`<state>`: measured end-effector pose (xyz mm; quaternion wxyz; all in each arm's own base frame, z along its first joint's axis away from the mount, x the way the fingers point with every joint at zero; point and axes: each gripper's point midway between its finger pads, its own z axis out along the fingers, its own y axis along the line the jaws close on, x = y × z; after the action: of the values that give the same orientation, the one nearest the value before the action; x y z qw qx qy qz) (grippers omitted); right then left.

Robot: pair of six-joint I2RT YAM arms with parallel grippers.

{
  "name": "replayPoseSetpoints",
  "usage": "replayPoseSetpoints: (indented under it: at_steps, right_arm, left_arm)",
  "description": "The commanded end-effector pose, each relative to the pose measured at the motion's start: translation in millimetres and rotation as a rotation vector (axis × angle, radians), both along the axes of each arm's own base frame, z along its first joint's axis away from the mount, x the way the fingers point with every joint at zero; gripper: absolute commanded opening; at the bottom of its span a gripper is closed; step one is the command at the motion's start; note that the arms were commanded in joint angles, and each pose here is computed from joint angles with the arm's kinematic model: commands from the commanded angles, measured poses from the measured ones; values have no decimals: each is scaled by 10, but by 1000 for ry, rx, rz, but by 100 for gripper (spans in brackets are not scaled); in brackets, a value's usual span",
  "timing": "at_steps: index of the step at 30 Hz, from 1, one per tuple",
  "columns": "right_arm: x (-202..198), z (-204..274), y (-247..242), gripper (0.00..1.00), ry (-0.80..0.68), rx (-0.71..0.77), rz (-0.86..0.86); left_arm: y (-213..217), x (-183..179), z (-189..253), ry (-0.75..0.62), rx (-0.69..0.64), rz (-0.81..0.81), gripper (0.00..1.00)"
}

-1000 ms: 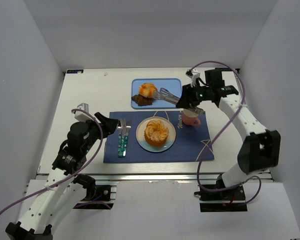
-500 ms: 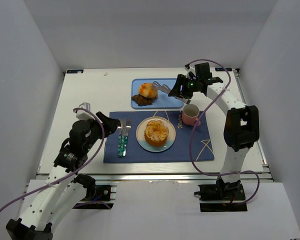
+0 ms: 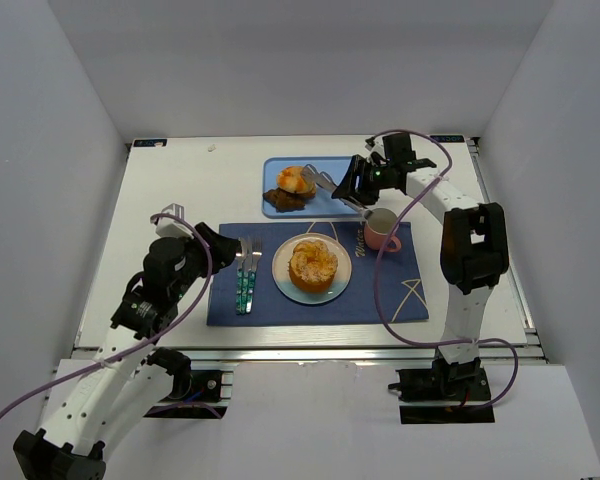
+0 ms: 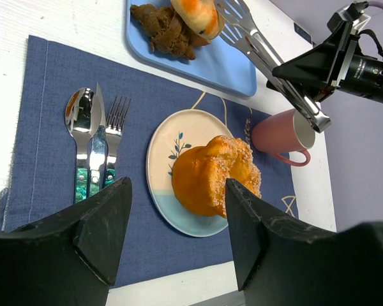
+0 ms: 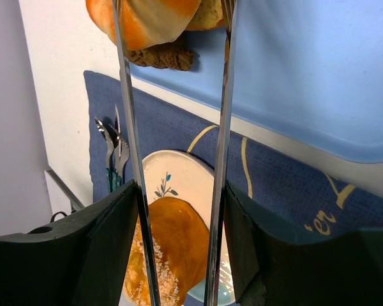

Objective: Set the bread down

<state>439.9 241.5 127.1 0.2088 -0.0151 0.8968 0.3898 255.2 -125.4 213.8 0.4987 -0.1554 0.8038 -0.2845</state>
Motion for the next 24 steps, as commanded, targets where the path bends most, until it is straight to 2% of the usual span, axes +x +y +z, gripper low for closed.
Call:
replayPoseSetpoints:
  at_steps: [1, 7, 14, 18, 24]
  right_arm:
    - [76, 251, 131, 58, -51, 70, 18]
    - [2, 294, 210, 43, -28, 130, 37]
    - [-26, 460, 194, 15, -41, 201, 48]
    - [1, 660, 124, 7, -78, 240, 45]
    - [-146, 1062, 24, 4, -176, 266, 113]
  left_arm:
    - [13, -1, 145, -34, -21, 9, 70]
    - [31, -23, 171, -39, -22, 14, 69]
    - [45, -46, 194, -46, -29, 18, 69]
    - [48, -47, 210, -50, -32, 20, 69]
    - [52, -52, 240, -57, -36, 22, 69]
